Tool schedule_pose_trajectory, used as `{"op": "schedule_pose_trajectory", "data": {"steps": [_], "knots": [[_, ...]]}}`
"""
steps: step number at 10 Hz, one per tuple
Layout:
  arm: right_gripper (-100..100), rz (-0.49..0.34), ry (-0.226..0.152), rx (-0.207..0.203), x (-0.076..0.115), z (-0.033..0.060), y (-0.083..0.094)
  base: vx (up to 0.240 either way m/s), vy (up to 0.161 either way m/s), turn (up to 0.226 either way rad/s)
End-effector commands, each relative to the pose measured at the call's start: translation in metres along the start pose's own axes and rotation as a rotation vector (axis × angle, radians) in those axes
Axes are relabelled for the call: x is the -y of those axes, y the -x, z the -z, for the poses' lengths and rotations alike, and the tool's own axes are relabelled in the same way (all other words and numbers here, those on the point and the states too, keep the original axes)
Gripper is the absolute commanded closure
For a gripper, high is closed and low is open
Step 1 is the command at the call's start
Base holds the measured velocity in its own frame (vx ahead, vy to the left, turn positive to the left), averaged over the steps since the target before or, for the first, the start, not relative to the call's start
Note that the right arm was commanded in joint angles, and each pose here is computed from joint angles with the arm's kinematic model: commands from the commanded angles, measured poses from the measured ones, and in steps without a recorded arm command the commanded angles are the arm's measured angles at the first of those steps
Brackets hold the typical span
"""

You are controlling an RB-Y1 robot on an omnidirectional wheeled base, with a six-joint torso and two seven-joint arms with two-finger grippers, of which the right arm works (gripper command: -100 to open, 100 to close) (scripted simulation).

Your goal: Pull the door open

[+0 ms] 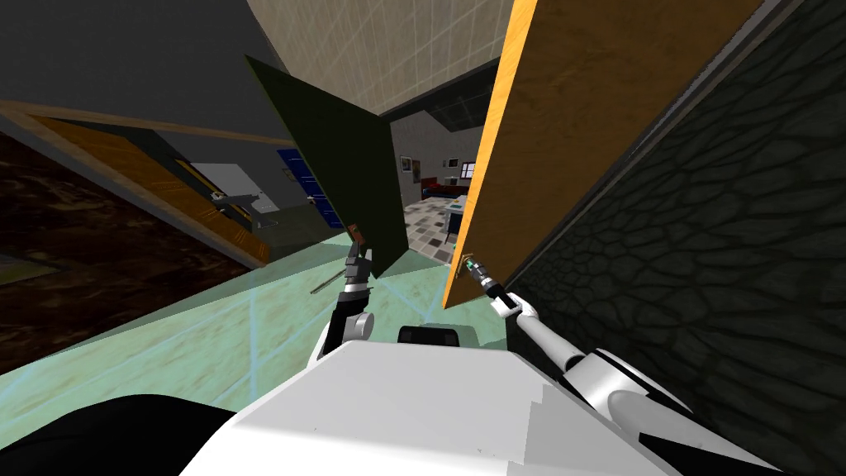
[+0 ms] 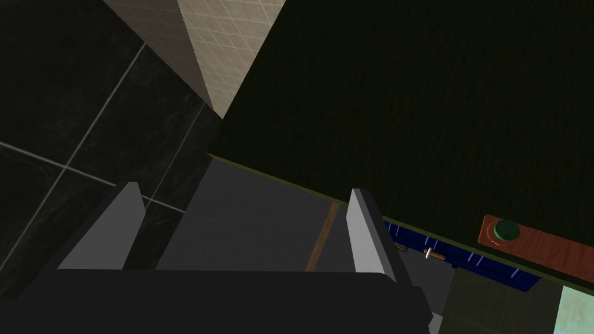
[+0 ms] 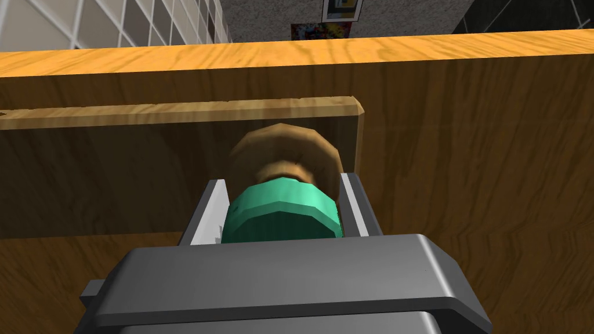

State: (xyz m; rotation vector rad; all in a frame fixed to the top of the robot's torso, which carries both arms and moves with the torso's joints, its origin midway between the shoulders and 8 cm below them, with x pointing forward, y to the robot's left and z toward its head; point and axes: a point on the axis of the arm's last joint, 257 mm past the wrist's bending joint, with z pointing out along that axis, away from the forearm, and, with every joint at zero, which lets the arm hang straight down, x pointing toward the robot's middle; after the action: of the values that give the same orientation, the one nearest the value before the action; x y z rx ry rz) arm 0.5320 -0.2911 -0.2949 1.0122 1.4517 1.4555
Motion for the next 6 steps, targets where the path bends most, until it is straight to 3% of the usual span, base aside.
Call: {"op": "schedule_pose_trajectory", "data": {"steps": [1,2,3,6], "knots": [[100,-0.006,-0.004,-0.032,0.000,0.0072,-0.002,-0.038,-0.010,-0.101],[100,-0.011,-0.010,-0.053,0.001,0.0121,-0.005,-0.034,-0.013,-0.069],[100,-0.008,-0.010,-0.042,0.002,0.0099,-0.006,-0.017,-0.005,-0.017],[100,-0.004,0.007,-0.089,0.001,0.0263,-0.012,0.042,0.044,-0.066]]}}
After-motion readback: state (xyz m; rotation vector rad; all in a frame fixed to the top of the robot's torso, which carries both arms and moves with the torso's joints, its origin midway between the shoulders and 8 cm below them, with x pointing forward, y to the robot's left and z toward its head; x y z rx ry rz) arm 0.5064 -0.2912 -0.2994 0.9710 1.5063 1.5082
